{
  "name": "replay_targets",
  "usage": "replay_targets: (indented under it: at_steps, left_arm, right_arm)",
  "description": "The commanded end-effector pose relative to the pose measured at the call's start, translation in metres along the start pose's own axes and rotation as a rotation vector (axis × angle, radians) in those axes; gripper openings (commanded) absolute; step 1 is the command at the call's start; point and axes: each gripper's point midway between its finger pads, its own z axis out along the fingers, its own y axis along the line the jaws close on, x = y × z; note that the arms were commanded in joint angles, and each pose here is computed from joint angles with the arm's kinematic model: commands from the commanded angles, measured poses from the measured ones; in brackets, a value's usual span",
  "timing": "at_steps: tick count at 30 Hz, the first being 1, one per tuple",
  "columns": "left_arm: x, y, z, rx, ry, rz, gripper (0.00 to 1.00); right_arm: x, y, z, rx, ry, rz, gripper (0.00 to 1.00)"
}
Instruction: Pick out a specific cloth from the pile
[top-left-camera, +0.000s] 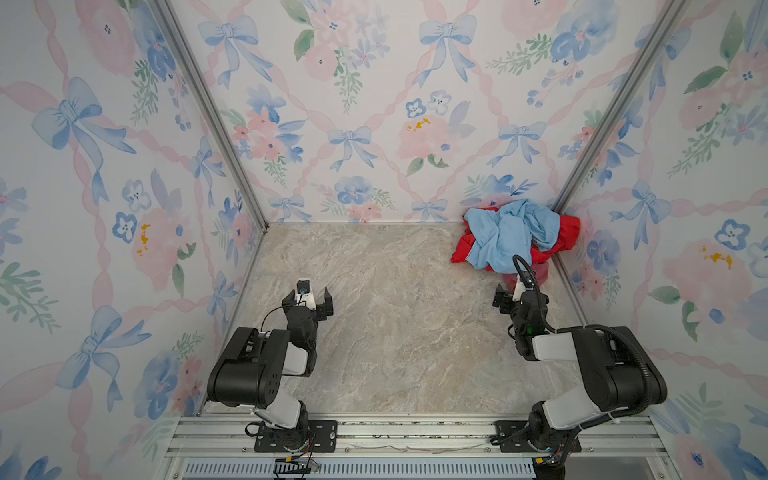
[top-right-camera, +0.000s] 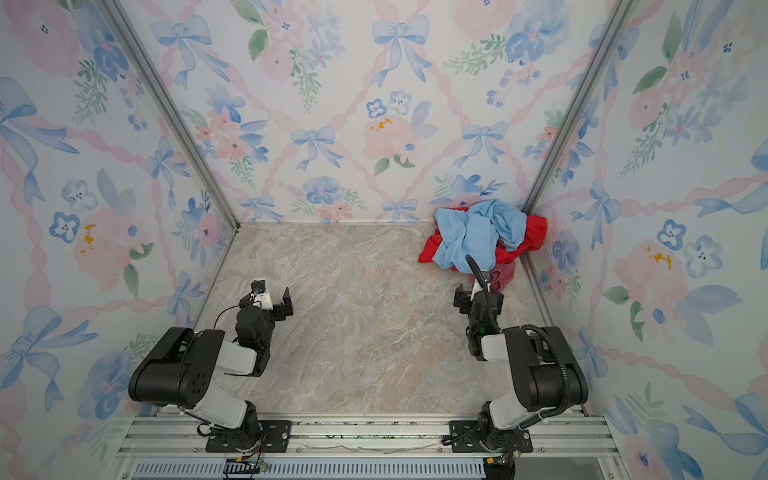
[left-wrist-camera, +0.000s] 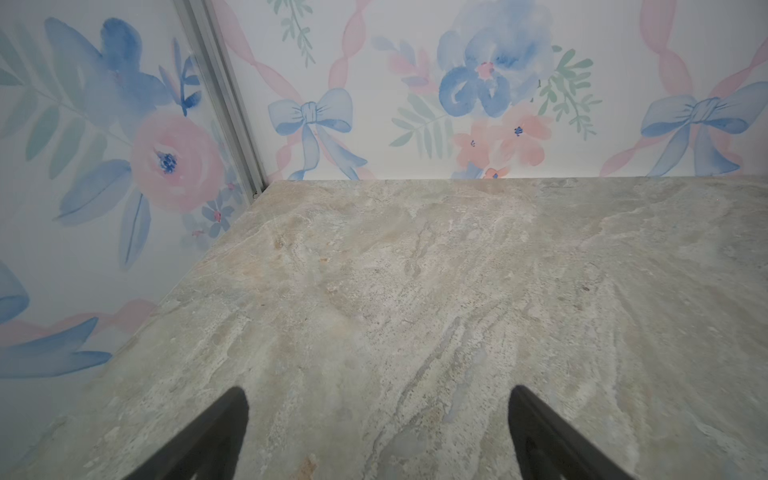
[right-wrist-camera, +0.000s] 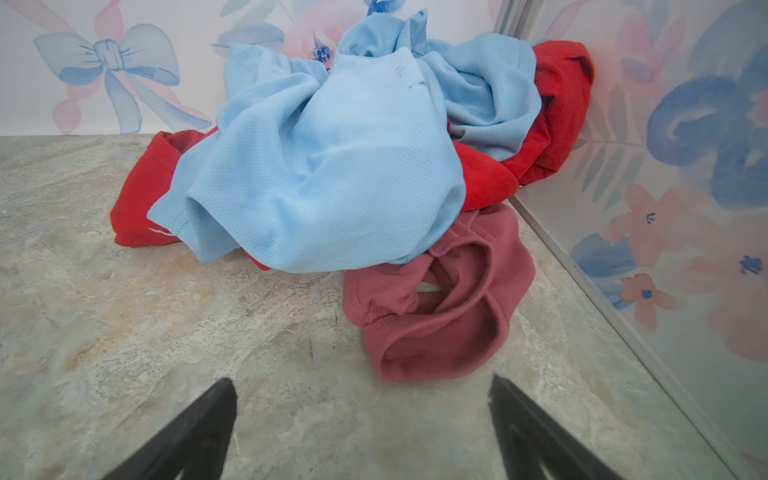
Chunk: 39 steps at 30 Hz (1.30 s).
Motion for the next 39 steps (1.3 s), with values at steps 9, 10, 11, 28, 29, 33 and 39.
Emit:
replay_targets:
  at_steps: [9,10,11,28,29,33,39]
  left_arm:
    - [0.0,0.0,0.003,0.008,0.004,0.002,0.98]
    - [0.0,0.0,0.003,0.014,0.005,0.001,0.98]
    - [0.0,-0.001,0.004,0.021,0.007,-0.002,0.98]
    - [-0.022,-0.011,-0.016,0.018,-0.062,0.073,0.98]
    - [-0.03,-0.02,-0.023,0.022,-0.091,0.12,0.98]
    - [-0.069,-0.088,-0.047,0.129,-0.146,0.254,0.98]
    - [-0.147,-0.25,-0.101,0.563,-0.164,0.484,0.98]
  right_arm:
    - [-0.003,0.001,0.0,-0.002,-0.006,0.001,0.97]
    - [-0.003,0.001,0.0,-0.003,-0.006,0.0,0.97]
    - [-0.003,0.001,0.0,-0.004,-0.006,0.001,0.97]
    - [-0.03,0.001,-0.038,0.1,-0.116,-0.066,0.97]
    - [-0.037,0.004,-0.046,0.115,-0.112,-0.082,0.97]
    - [-0.058,0.006,-0.063,0.119,0.017,-0.074,0.97]
    - [-0.052,-0.054,-0.052,0.143,0.322,0.333,0.97]
